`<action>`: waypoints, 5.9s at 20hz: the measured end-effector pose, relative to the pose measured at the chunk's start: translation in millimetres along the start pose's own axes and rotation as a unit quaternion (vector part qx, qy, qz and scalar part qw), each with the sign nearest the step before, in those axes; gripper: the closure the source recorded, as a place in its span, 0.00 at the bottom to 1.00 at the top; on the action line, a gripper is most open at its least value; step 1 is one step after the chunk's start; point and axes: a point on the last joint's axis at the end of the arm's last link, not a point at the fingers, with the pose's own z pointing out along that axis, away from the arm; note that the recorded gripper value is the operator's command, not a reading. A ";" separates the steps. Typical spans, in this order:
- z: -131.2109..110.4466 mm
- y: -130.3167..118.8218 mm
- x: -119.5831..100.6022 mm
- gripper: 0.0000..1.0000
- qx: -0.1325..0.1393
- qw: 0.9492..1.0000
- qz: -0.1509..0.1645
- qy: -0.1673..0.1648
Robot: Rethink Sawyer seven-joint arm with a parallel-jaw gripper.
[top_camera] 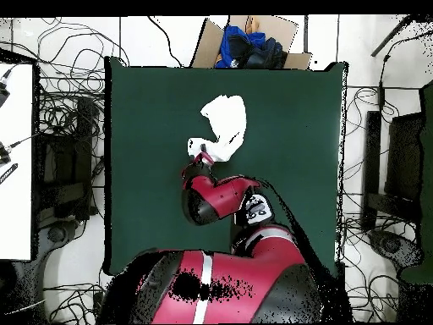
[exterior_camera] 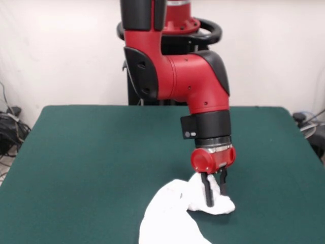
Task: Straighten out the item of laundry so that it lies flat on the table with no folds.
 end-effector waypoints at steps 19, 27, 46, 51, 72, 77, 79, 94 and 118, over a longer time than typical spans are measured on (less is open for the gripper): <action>1.6 0.6 1.1 1.00 -0.003 1.000 -0.001 0.008; -23.4 -15.9 -2.4 1.00 0.001 1.000 0.012 0.008; -186.3 -95.6 -25.7 1.00 -0.006 0.992 0.098 0.084; -217.8 -106.0 -43.0 1.00 -0.018 0.986 0.136 0.090; -304.3 -174.9 -92.2 1.00 0.038 0.982 0.174 -0.068; -309.2 -179.4 -102.2 1.00 0.038 0.981 0.171 -0.088; -313.3 -180.9 -109.8 1.00 0.037 0.980 0.169 -0.096; -300.3 -129.5 -154.3 1.00 -0.016 0.988 0.133 -0.071; -304.5 -149.2 -92.1 1.00 -0.042 0.987 0.152 0.035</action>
